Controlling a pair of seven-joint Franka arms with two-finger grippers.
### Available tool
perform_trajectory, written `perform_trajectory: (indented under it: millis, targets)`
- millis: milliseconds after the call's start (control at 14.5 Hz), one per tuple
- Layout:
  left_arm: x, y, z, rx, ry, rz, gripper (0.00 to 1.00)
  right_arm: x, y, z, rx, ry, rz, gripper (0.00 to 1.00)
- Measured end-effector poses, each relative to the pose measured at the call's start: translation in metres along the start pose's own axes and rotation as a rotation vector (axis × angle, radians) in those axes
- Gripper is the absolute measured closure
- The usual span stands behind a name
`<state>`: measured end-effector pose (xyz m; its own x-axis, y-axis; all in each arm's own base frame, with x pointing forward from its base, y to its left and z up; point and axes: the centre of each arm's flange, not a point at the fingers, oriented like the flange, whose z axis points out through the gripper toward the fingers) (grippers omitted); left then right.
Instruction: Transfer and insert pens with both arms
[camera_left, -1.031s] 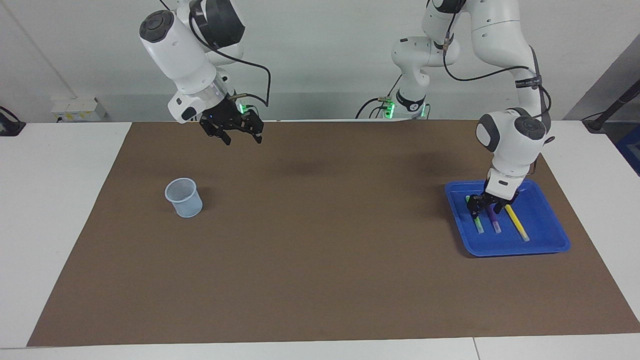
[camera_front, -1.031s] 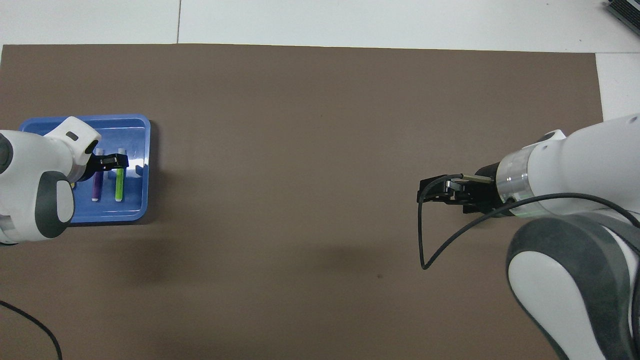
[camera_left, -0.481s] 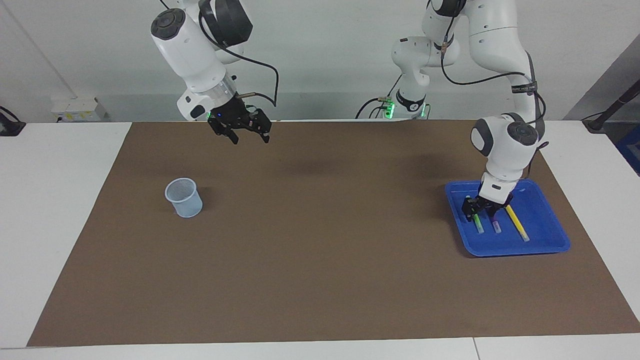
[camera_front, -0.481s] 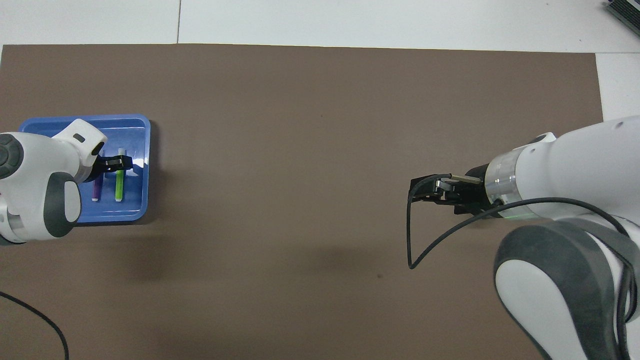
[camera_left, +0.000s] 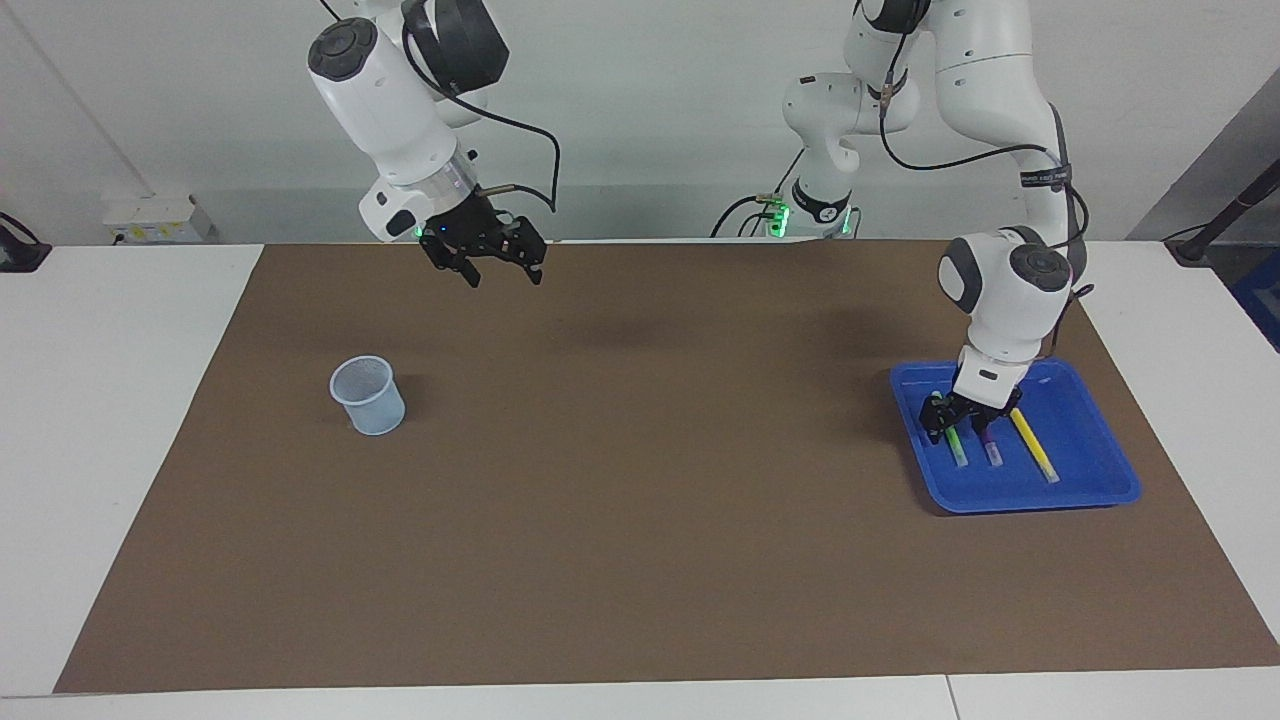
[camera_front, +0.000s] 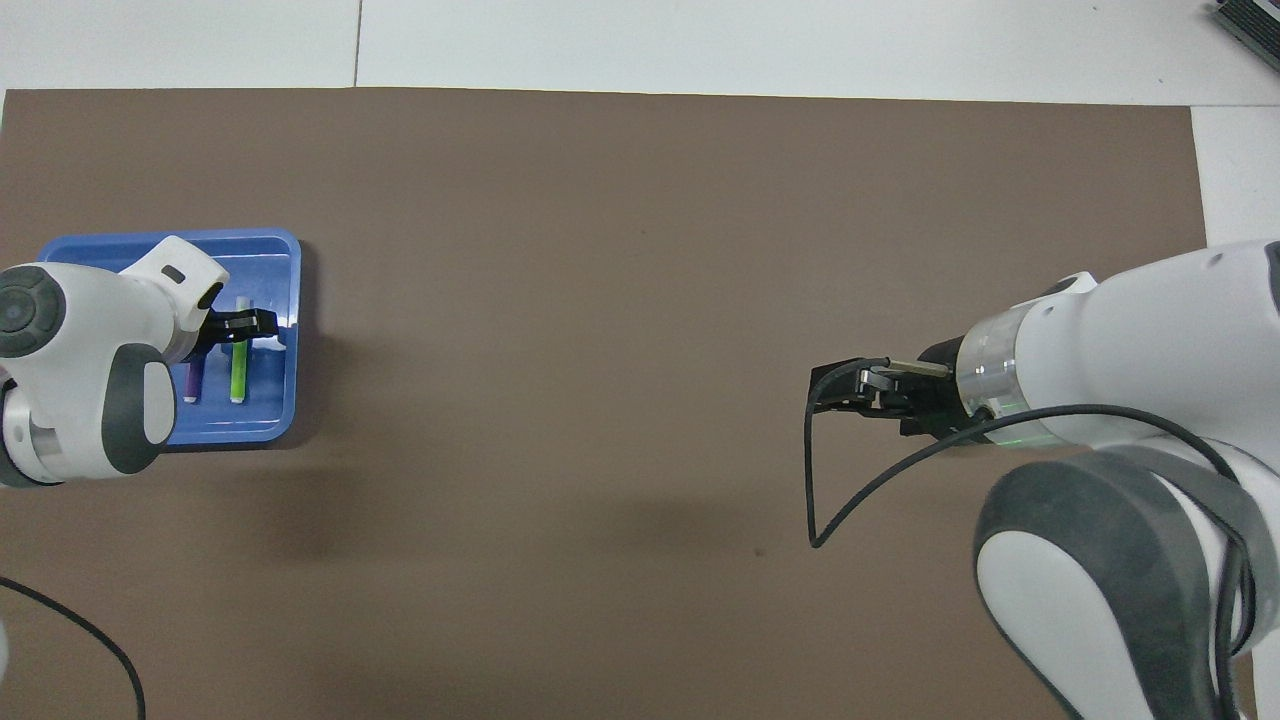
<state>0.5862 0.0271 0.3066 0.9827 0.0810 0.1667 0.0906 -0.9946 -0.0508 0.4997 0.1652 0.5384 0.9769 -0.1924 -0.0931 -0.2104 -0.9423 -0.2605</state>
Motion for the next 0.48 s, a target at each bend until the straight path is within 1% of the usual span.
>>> perform_trajectory:
  millis: [69, 481]
  targets:
    - [0.0001, -0.0016, 0.0001, 0.001, 0.0, -0.002, 0.3, 0.0, 0.0, 0.0001, 0.0, 0.0, 0.0, 0.0]
    - [0.0013, -0.006, 0.0058, 0.005, 0.013, -0.006, 0.3, -0.0004, 0.0002, 0.0002, 0.0, 0.0, 0.0, 0.0]
